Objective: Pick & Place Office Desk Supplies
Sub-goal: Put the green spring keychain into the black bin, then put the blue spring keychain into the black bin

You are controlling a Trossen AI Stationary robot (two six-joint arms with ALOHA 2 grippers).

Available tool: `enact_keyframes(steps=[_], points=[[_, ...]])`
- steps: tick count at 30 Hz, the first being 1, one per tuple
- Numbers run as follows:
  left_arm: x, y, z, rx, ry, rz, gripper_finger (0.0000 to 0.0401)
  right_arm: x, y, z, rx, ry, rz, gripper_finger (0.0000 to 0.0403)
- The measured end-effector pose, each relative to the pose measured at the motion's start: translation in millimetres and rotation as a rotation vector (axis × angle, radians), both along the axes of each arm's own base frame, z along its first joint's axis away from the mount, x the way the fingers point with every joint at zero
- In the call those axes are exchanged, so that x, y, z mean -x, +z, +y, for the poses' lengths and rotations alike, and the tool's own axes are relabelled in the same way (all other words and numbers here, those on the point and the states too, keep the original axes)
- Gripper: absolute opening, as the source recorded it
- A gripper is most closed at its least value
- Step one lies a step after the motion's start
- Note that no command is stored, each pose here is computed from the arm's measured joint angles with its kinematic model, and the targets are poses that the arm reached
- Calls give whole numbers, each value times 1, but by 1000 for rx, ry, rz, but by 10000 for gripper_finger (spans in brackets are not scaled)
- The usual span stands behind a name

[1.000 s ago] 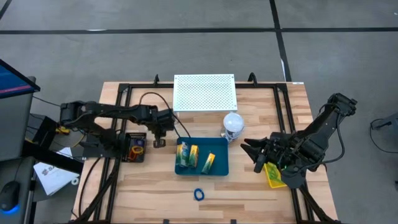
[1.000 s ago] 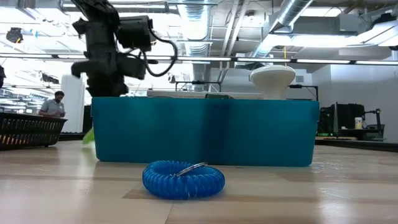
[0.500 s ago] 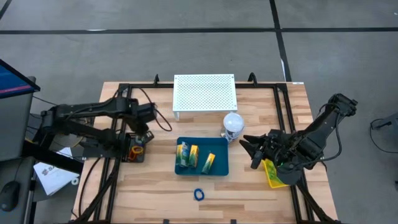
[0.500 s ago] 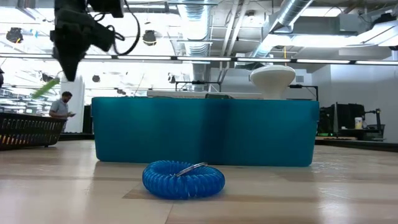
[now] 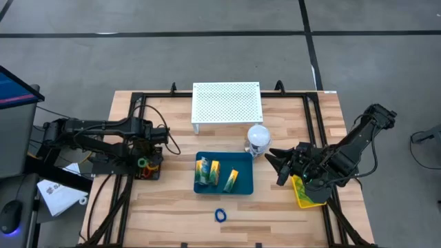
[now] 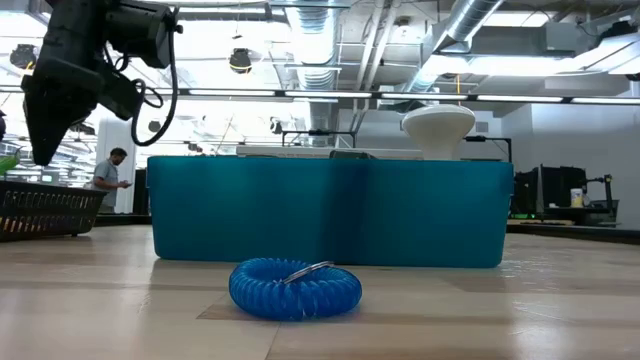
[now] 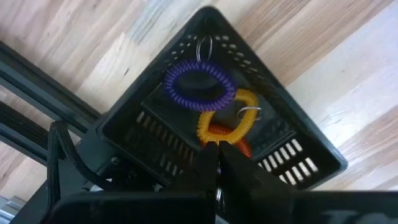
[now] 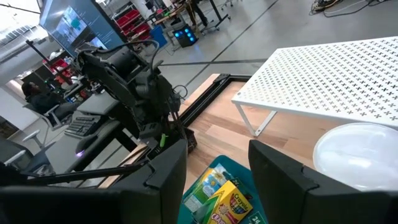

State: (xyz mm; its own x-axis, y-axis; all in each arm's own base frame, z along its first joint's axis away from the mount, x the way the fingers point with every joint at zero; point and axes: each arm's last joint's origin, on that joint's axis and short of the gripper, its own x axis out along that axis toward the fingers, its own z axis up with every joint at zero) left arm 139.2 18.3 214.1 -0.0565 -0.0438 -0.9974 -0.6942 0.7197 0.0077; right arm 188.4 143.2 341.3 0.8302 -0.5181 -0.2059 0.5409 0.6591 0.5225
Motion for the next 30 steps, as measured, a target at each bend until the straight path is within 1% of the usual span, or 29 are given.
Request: enact_keyframes(steps=[14,17,23,30], points=[[-1,-4,-1,7,2,-19,0,0,0,0,1,1,4,168],[-1,-4,-1,8,2,-19,5,0,0,0,1,1,4,168],[-1,-4,-1,10,2,-19,32,0,0,0,2,1,5,168],[-2,-4,-1,10,2,-24,80,0,0,0,2,1,5,168]])
